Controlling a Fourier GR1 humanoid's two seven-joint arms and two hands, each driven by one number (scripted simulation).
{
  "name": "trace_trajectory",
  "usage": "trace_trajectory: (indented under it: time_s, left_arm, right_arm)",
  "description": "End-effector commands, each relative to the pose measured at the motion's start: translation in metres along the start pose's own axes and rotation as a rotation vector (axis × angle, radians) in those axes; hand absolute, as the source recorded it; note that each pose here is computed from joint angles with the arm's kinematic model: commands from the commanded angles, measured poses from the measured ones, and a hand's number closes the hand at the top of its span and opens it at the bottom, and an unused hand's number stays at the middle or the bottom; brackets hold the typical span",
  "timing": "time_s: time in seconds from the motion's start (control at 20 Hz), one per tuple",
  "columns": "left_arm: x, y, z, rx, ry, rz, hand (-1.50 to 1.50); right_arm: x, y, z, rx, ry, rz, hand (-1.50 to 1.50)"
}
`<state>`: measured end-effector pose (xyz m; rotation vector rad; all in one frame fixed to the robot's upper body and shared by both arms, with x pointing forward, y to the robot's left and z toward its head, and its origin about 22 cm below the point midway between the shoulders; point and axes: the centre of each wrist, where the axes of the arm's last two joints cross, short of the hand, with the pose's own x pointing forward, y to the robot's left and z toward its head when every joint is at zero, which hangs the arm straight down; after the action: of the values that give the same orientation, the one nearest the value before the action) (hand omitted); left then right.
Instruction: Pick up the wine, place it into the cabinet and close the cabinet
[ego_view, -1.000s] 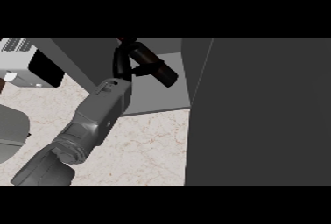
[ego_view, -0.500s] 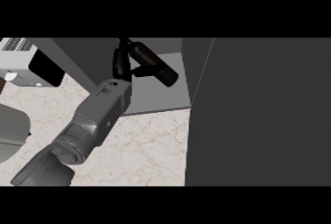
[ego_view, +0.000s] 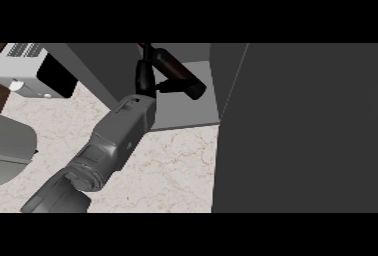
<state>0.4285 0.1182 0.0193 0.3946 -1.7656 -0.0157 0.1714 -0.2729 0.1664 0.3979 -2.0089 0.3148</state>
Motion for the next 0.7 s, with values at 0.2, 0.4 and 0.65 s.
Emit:
trace_trajectory:
  time_s: [0.2, 0.4, 0.65]
  left_arm:
    - [0.001, -0.018, 0.014, -0.024, -0.056, 0.104, -1.5]
    - [0.007, -0.022, 0.014, -0.025, -0.101, 0.168, -1.5]
    - [-0.004, -0.027, 0.038, -0.067, -0.139, 0.228, -1.5]
  right_arm:
    - [-0.003, 0.003, 0.001, -0.004, 0.011, -0.008, -1.5]
    - [0.007, 0.0, 0.002, -0.016, 0.002, 0.013, -1.5]
    - [-0.005, 0.003, -0.002, -0.018, 0.018, -0.016, -1.5]
